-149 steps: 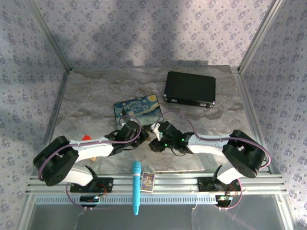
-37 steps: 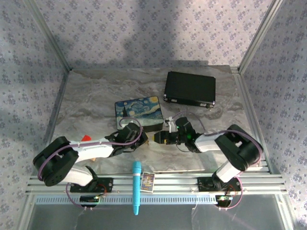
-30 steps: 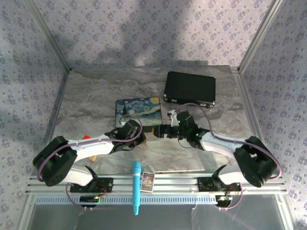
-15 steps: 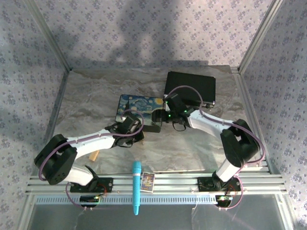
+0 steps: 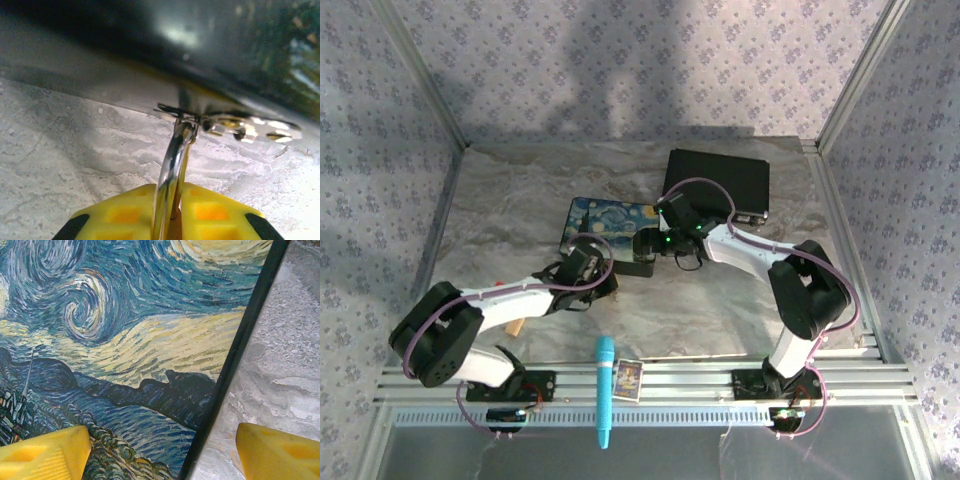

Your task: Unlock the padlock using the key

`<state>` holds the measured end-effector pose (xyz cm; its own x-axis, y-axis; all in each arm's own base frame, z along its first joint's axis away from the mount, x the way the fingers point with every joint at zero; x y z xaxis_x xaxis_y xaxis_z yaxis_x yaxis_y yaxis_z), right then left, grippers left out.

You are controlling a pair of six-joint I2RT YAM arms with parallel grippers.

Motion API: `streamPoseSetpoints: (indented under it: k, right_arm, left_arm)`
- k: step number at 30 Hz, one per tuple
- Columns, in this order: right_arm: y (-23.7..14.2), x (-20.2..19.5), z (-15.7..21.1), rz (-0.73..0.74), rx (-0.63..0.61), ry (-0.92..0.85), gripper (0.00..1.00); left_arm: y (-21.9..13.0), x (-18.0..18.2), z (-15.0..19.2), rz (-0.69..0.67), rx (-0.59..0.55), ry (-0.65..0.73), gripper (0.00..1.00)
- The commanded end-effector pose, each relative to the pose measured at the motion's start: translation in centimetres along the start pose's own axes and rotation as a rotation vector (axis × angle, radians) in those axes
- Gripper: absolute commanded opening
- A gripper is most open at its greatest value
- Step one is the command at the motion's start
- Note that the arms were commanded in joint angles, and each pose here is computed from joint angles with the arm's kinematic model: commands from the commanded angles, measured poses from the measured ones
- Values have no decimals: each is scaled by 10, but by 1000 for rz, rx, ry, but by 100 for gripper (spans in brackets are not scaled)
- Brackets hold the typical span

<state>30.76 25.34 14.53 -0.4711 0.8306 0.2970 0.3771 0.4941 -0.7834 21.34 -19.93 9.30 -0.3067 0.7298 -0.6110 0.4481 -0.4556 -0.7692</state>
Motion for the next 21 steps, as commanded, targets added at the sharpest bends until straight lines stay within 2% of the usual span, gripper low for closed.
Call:
streamPoseSetpoints:
  k: [1,6,10,17,21]
  right_arm:
    - [16,-8,22,41,107,26,78]
    - [21,-9,27,36,129,39,79]
    - [22,-9,28,31,130,43,79]
    - [21,-9,28,33,121,46,78]
    - [22,-11,31,34,121,52,78]
  left_arm:
    - [5,40,12,-167,-37,16,22]
    - [0,32,19,-250,-161,105,26]
    - [-2,37,22,-294,-183,93,26]
    - [-9,24,24,-364,-256,203,25]
    - [-7,17,26,-439,-260,261,19]
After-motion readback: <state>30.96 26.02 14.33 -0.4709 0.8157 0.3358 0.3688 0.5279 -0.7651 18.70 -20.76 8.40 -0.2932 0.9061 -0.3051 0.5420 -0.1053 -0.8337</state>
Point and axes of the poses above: each hand's point on the last joint's axis, 136 mm out from that joint toward the fingers, its own y axis out along the fingers, its own x axis along the line the jaws close on, z = x × y, the point moved 7 cm from there along -y, back along the fingers, and after that the axes turned 15 degrees about -y, right-handed, at the moved point
